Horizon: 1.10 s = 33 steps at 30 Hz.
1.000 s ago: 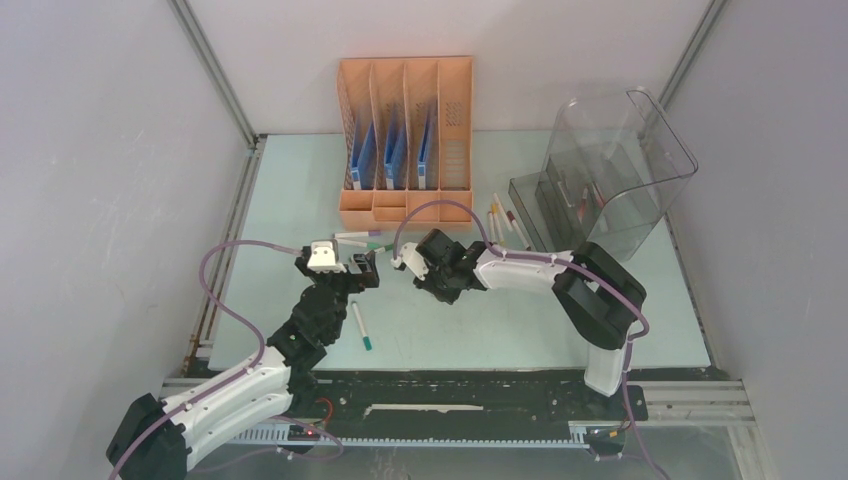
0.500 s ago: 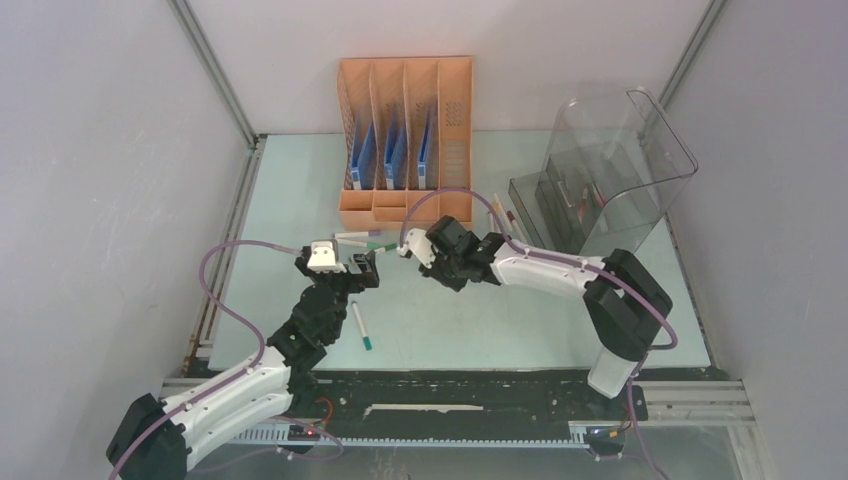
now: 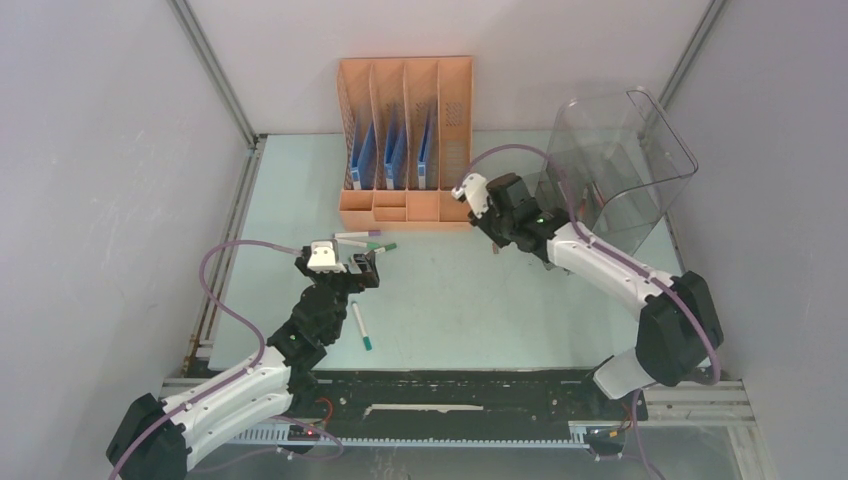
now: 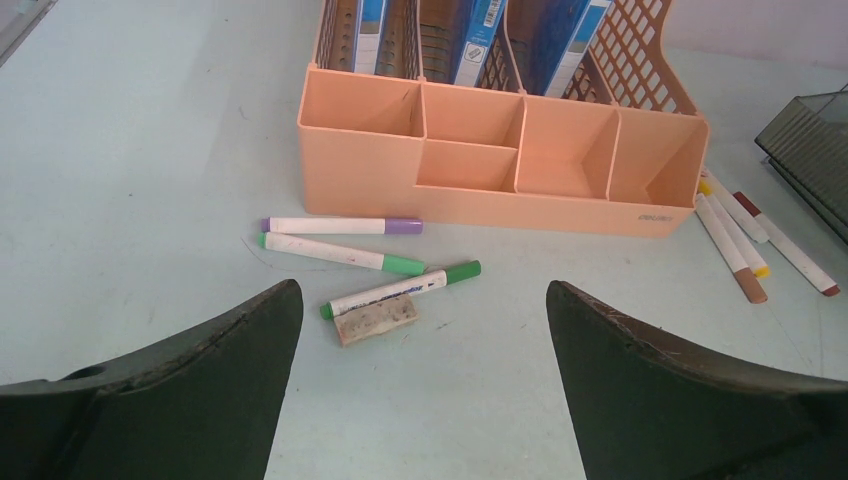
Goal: Organize the desk
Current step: Pick up the stationery from the center of the board, then place the stationery in the drawer.
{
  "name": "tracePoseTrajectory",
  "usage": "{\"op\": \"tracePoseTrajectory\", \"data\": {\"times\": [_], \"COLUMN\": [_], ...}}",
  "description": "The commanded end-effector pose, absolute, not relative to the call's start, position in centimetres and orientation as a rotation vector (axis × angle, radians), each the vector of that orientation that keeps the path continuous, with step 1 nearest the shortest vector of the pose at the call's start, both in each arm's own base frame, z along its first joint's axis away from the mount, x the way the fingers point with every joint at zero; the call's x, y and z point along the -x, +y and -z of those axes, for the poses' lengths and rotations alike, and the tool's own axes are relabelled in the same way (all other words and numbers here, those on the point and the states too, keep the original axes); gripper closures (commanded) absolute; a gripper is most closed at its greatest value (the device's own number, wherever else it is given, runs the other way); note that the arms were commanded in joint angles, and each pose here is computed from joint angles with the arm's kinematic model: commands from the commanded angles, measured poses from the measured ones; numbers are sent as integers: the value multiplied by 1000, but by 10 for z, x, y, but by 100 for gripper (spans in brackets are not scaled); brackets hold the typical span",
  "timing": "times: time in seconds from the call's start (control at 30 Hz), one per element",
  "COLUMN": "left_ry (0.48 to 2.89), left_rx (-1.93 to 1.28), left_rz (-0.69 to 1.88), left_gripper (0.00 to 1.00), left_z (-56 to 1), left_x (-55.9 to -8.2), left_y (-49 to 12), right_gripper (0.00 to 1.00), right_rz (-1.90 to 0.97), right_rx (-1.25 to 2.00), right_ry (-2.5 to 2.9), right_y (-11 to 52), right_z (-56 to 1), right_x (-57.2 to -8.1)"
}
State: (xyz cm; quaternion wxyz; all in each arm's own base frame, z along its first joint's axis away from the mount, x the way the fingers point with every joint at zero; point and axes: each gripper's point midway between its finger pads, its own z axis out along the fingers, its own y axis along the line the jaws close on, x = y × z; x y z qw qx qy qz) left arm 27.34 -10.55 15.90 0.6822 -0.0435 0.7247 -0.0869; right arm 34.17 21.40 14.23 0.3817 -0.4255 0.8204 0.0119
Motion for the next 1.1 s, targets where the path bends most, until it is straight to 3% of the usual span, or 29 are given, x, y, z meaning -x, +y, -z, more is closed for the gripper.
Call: {"op": "tracePoseTrajectory", "data": {"times": [0.0, 0.47, 0.57, 0.7, 0.8, 0.9, 1.07], "left_ry": [1588, 1590, 1591, 1595, 1596, 1597, 1598], "left_rx": [128, 126, 125, 121, 121, 119, 120], "left_rz": [183, 183, 183, 180, 179, 180, 178], "left_gripper": [0, 0, 0, 0, 0, 0, 0], "left_z": [-170, -170, -170, -169, -170, -169, -169], "left_x": [-276, -277, -277, -277, -278, -278, -278], "left_y": [-101, -101, -102, -102, -102, -103, -102], "right_gripper": [99, 98, 89, 64, 50, 45, 43], "right_rz": [96, 359, 395, 411, 406, 390, 361], "right_rx": [952, 750, 734, 730, 728, 730, 745], "right_ry": [2036, 2074, 2087, 2101, 2098, 2094, 2093], "right_y": [181, 107, 97, 92, 93, 96, 99], "right_z": [-171, -176, -172, -168, -169, -171, -171], "right_x": [-363, -394, -398, -399, -399, -398, -396]}}
